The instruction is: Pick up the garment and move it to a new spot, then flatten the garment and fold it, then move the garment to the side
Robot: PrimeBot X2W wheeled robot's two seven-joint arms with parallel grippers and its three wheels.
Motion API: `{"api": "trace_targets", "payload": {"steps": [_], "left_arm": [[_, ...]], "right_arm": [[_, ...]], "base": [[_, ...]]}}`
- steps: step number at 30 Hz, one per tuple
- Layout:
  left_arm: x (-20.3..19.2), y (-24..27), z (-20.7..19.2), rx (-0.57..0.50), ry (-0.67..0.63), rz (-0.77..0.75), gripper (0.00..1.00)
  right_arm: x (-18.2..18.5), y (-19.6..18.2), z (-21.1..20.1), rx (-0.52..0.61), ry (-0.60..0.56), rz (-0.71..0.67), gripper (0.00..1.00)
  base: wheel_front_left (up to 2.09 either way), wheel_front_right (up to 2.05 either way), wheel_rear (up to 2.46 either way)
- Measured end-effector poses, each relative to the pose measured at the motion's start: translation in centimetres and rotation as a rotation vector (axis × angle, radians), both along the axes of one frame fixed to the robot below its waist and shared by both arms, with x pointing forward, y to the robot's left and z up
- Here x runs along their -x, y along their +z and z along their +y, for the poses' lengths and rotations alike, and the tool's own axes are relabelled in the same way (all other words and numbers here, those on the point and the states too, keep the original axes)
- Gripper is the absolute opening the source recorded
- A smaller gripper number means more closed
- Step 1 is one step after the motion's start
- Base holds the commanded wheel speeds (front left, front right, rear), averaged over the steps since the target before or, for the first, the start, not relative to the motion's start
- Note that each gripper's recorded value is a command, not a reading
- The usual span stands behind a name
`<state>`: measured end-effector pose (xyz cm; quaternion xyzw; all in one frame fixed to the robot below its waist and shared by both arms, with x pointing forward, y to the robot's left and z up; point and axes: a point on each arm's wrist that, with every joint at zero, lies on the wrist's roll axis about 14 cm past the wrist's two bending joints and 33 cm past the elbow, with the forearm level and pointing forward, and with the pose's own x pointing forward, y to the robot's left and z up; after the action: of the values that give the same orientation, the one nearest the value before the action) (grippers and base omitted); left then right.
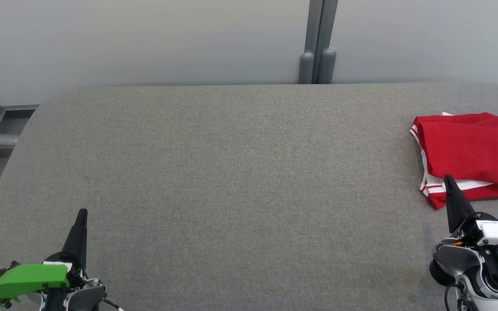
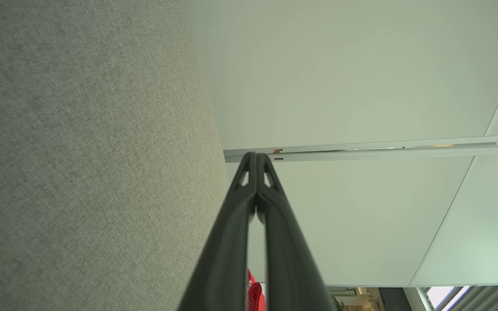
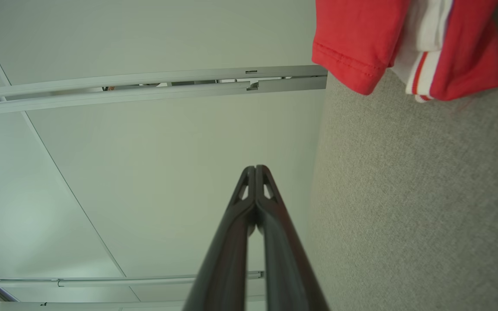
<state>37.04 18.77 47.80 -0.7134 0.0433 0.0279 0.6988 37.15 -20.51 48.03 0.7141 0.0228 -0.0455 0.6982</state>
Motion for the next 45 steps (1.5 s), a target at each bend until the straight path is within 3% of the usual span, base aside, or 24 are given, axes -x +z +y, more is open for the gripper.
{"api": "trace_targets", "payload": {"steps": [45], "left_arm": [[-0.01,0.05,0.02,0.001,0.000,-0.002,0.00]], "right_arm": [[-0.01,0.10,-0.04,0.000,-0.002,-0.006,0.00]], "base": [[0.00,0.00,0.00]]}}
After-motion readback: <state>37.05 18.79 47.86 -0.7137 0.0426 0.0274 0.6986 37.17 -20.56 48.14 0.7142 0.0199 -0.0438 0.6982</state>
